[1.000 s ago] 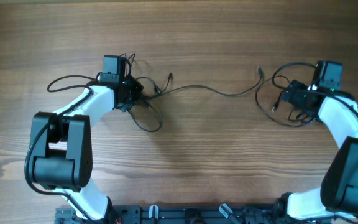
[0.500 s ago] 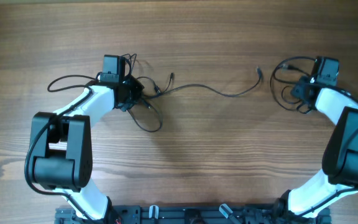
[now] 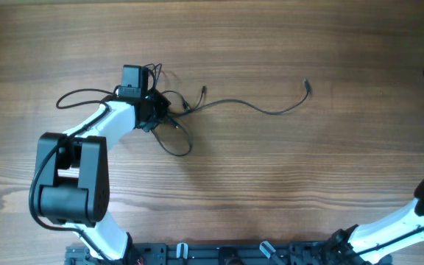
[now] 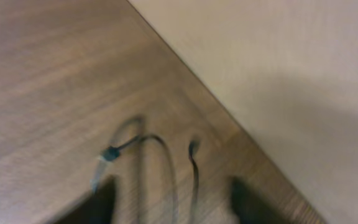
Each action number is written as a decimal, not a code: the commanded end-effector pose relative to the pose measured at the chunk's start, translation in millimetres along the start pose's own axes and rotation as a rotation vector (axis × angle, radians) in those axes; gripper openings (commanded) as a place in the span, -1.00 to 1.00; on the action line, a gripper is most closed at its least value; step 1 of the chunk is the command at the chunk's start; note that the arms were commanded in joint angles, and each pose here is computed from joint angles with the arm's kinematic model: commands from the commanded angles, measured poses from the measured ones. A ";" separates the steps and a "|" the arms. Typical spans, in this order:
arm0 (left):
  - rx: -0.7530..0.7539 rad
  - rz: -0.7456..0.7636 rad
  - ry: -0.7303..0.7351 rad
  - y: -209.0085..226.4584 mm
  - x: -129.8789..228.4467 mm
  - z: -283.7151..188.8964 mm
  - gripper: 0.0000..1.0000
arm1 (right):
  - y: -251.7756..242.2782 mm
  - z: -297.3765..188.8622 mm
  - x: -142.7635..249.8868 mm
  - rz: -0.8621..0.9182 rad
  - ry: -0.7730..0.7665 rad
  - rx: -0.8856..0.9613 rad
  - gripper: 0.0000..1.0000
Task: Untangle cables
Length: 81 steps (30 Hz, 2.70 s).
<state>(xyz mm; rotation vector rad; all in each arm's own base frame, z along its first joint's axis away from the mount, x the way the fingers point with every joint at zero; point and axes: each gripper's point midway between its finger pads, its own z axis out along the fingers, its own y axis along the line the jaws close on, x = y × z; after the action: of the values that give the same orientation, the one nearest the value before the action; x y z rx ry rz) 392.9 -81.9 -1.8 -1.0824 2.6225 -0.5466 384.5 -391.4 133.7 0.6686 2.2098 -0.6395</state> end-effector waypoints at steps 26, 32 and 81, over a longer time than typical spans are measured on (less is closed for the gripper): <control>0.398 0.640 -0.190 -96.3 34.4 -154.1 1.00 | 389.5 -280.5 141.4 -0.014 0.619 -0.923 0.99; 0.106 0.276 -0.366 -43.2 -13.3 -148.4 1.00 | 443.5 -341.7 162.4 -0.226 0.528 -1.119 1.00; 0.340 -0.038 0.401 -69.0 82.6 -29.1 1.00 | 426.8 -487.5 151.1 -0.647 0.186 -1.609 -0.91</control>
<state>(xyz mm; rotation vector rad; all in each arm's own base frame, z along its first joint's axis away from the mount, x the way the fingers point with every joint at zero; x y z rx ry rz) 360.0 -162.4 56.8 -0.8190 2.7059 -1.2744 321.6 264.8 206.0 -0.8629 2.2479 0.9507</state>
